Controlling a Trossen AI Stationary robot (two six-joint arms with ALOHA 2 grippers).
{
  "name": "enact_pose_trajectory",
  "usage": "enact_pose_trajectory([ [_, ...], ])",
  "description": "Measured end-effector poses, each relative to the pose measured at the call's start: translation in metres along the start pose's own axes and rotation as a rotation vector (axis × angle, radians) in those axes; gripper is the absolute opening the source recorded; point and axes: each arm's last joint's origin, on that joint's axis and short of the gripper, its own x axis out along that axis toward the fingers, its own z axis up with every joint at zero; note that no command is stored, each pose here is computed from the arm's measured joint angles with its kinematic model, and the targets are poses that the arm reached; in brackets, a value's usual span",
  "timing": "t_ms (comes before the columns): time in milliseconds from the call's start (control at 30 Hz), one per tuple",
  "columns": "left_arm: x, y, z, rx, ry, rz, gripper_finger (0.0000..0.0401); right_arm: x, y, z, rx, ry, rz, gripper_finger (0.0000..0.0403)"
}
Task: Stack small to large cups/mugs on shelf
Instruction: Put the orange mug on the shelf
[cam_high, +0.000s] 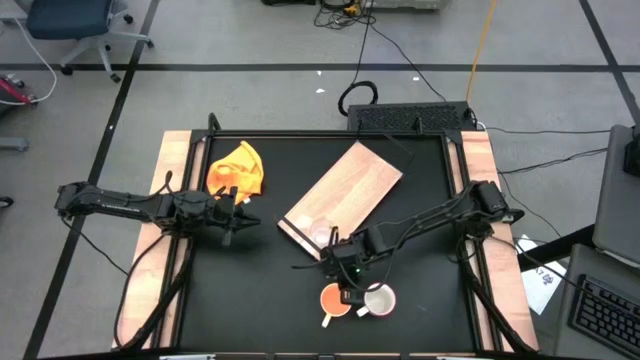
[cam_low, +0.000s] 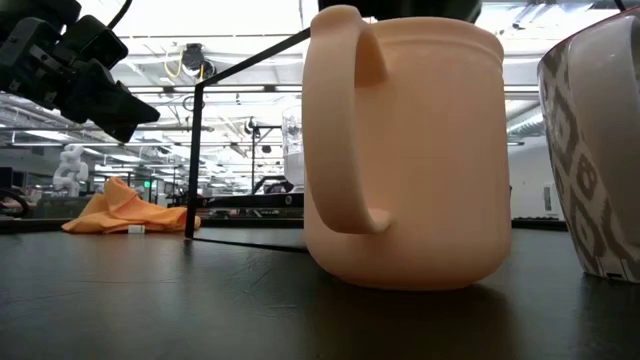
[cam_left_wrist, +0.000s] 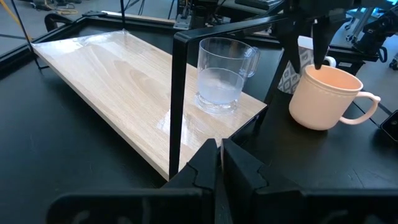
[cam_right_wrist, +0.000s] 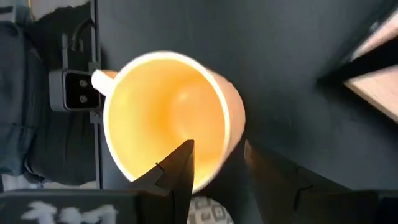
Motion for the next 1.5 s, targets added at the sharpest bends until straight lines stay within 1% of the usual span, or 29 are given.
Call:
enact_pose_trajectory([
  [767, 0.0, 0.0, -0.002, -0.005, 0.018, -0.001, 0.0026, 0.004, 0.009, -0.003, -0.01, -0.002, 0.014, 0.0132],
  [967, 0.0, 0.0, -0.002, -0.016, 0.025, 0.0, 0.0026, 0.01, 0.005, -0.008, -0.005, 0.005, 0.01, 0.0132],
  [1100, 0.0, 0.0, -0.002, -0.016, 0.025, 0.0, 0.0026, 0.017, -0.002, -0.011, 0.029, 0.0, 0.01, 0.0132],
  [1400, 0.0, 0.0, -0.002, -0.016, 0.025, 0.0, 0.0026, 0.019, -0.01, -0.012, 0.046, 0.01, -0.003, 0.0132],
  [1500, 0.0, 0.0, -0.002, -0.016, 0.025, 0.001, 0.0026, 0.019, -0.01, -0.012, 0.042, 0.01, -0.004, 0.0125],
])
